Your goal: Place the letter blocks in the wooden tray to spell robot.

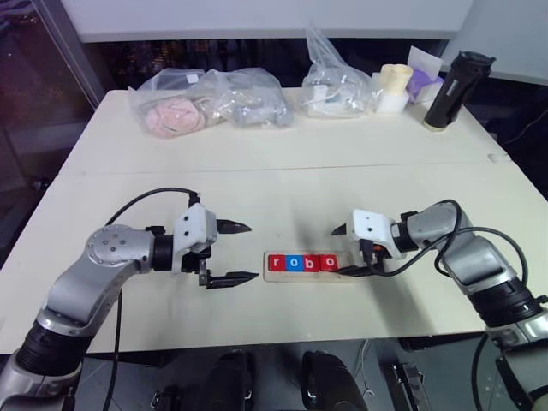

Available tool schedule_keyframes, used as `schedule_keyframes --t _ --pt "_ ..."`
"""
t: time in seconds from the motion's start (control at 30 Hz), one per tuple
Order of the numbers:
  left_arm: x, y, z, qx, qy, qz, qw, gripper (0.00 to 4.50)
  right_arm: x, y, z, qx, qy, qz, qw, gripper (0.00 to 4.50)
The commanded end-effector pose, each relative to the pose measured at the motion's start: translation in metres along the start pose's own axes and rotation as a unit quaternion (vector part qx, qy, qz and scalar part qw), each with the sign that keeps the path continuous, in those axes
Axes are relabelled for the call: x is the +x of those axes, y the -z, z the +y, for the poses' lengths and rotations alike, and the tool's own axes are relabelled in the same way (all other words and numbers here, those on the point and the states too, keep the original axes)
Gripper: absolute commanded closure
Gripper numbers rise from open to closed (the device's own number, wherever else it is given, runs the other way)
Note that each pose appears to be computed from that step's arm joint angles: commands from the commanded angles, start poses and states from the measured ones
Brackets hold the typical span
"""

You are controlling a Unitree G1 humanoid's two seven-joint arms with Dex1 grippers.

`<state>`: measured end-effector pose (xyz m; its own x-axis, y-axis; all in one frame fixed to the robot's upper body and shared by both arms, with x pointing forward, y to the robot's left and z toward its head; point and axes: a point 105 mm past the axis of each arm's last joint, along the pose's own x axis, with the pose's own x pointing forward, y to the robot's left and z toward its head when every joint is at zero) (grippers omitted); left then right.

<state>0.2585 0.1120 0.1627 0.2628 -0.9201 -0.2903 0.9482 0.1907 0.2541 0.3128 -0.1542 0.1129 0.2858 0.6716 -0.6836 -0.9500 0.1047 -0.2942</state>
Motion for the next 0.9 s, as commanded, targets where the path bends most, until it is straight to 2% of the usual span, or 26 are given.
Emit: schedule_keyframes --t 0.03,0.2,0.37,0.6,0.9 --pt "0.001 -0.007 -0.003 0.015 0.004 -0.007 1.0 0.0 -0.007 -0.012 -0.005 -0.02 0.01 -0.009 1.0 0.02" --pt "0.003 -0.008 -0.002 0.017 0.005 -0.009 1.0 0.0 -0.017 -0.008 -0.002 -0.02 0.001 0.004 1.0 0.02" --pt "0.004 -0.009 -0.002 0.018 0.007 -0.01 1.0 0.0 -0.024 0.0 -0.014 -0.017 0.031 0.015 0.999 0.02" --pt "0.004 -0.011 0.0 0.02 0.008 -0.009 1.0 0.0 -0.013 0.004 -0.02 -0.016 0.041 0.01 0.999 0.02" --pt "0.003 -0.012 -0.001 0.019 0.005 -0.006 1.0 0.0 -0.004 -0.006 -0.024 -0.029 0.04 -0.006 0.999 0.02"
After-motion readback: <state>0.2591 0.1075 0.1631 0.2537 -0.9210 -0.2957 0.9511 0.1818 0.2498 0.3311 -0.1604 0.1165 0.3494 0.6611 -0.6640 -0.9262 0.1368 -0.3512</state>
